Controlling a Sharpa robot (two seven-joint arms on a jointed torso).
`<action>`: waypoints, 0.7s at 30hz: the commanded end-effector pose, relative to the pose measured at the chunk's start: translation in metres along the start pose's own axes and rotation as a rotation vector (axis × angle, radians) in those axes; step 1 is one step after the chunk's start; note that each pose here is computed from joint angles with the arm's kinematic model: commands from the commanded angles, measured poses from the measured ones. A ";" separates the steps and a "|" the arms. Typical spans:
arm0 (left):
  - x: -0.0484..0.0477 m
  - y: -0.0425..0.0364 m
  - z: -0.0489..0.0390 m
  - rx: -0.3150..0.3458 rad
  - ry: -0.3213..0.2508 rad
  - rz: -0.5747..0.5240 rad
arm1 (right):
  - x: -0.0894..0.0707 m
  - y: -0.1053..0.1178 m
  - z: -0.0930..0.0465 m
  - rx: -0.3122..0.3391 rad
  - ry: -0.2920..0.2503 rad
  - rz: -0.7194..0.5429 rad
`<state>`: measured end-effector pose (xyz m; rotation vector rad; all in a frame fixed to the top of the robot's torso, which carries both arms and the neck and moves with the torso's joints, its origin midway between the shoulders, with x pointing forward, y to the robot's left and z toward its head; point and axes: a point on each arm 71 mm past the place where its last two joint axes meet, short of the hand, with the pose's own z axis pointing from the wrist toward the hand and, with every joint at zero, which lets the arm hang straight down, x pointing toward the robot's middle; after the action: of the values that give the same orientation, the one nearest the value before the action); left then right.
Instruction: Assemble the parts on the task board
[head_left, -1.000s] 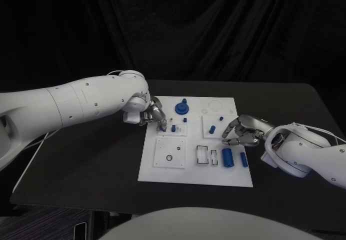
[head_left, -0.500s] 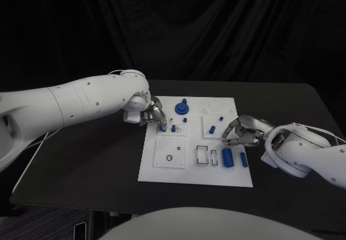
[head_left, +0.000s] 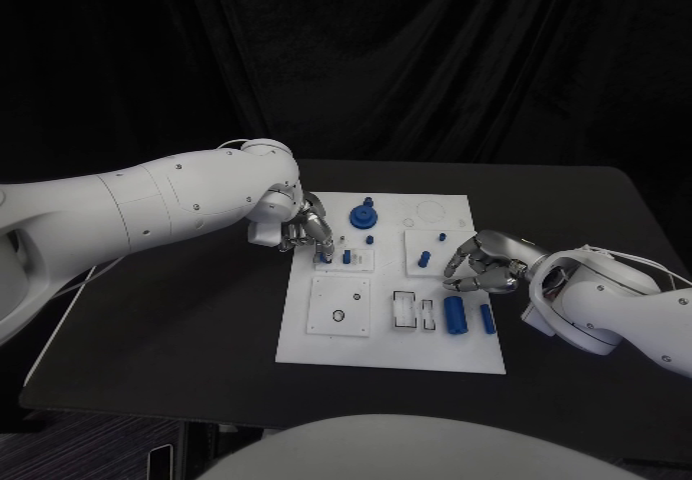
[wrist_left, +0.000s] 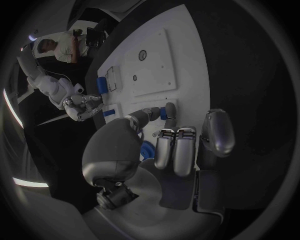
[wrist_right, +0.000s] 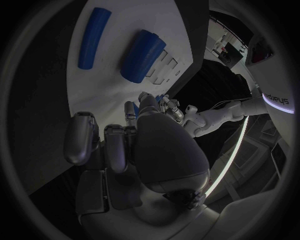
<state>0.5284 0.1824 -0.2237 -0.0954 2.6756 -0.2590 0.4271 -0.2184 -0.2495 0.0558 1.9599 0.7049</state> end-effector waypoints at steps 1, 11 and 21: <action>0.0039 0.0022 0.0036 -0.014 0.016 0.008 | 0.002 -0.001 0.000 0.017 0.012 -0.005; 0.0036 0.0030 0.0041 -0.016 0.015 0.005 | 0.002 -0.001 0.000 0.019 0.016 -0.006; 0.0010 0.0071 0.0047 -0.023 0.005 -0.008 | 0.003 -0.001 0.000 0.020 0.019 -0.006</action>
<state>0.5299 0.1854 -0.2250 -0.1074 2.6804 -0.2554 0.4269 -0.2185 -0.2502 0.0553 1.9689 0.7005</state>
